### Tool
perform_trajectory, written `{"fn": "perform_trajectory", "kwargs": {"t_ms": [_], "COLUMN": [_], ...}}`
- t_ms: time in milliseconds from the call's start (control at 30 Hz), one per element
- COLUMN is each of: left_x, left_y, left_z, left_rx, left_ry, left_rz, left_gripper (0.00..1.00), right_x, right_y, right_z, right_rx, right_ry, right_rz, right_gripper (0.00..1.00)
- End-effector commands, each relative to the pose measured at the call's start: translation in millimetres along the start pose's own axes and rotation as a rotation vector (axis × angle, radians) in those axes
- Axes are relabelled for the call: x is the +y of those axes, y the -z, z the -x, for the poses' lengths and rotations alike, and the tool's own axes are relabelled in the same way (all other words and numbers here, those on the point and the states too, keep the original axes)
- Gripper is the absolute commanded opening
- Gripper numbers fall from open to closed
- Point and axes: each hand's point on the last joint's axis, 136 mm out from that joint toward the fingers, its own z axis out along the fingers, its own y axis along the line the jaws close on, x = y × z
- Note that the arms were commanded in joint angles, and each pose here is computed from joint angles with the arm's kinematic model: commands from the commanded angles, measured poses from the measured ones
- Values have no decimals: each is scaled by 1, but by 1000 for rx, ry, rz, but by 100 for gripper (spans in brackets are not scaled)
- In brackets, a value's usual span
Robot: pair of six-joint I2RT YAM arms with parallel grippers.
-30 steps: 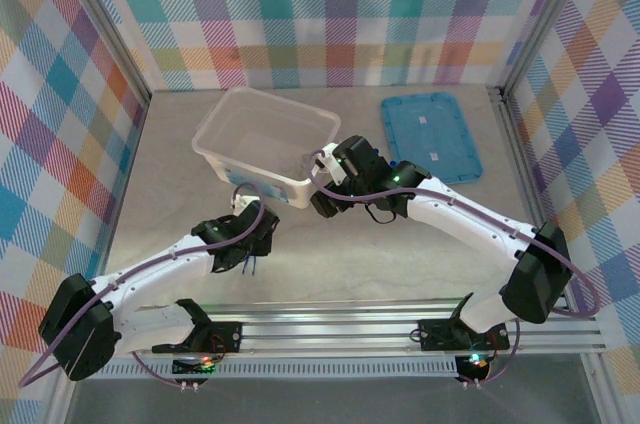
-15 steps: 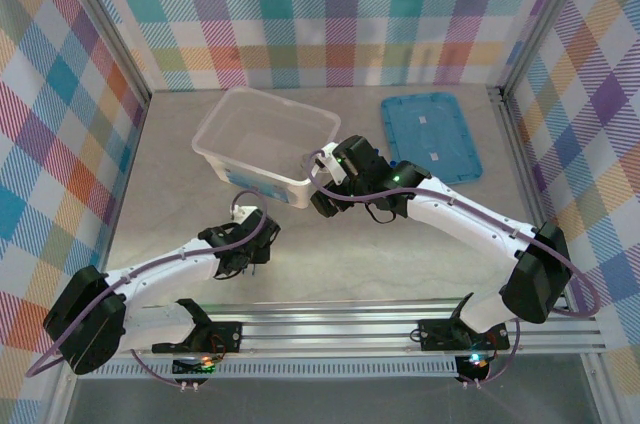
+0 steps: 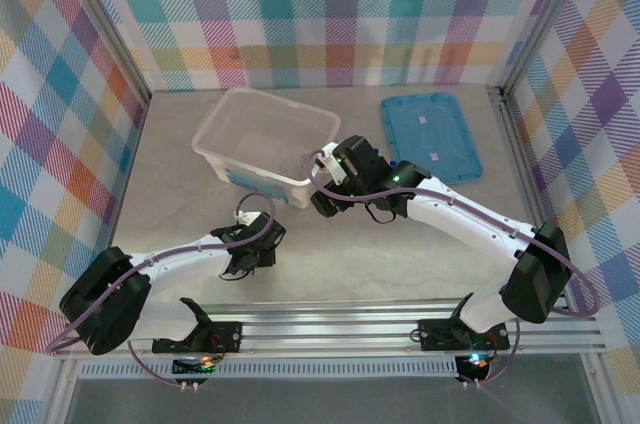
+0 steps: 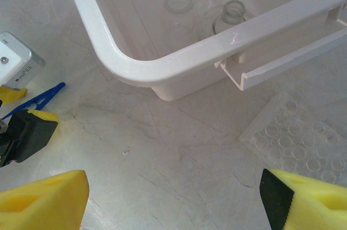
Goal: Organize the chemistry lab equipment
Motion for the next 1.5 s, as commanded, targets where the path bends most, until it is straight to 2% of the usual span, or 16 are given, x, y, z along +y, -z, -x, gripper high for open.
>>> {"fn": "perform_trajectory", "kwargs": {"t_ms": [0,233,833,1100,1467], "left_x": [-2,-5,-6,2,5], "left_y": [-4,-8,4,11,9], "left_z": [-7,-14,-10,-19,-22], "left_rx": [10,33,24,44,45], "left_ry": [79,119,50,48,43], "left_rz": [-45,-74,-53,-35,-11], "left_gripper": [64,61,43,42,34], "right_x": [5,7,5,4,4], "right_y": [-1,-5,-4,-5,-4], "right_z": [-1,0,-1,-4,-6], "right_rx": [4,6,4,2,-2], "right_ry": [7,6,4,3,-3], "right_rz": [19,24,15,12,11], "right_gripper": [83,83,84,83,83]}}
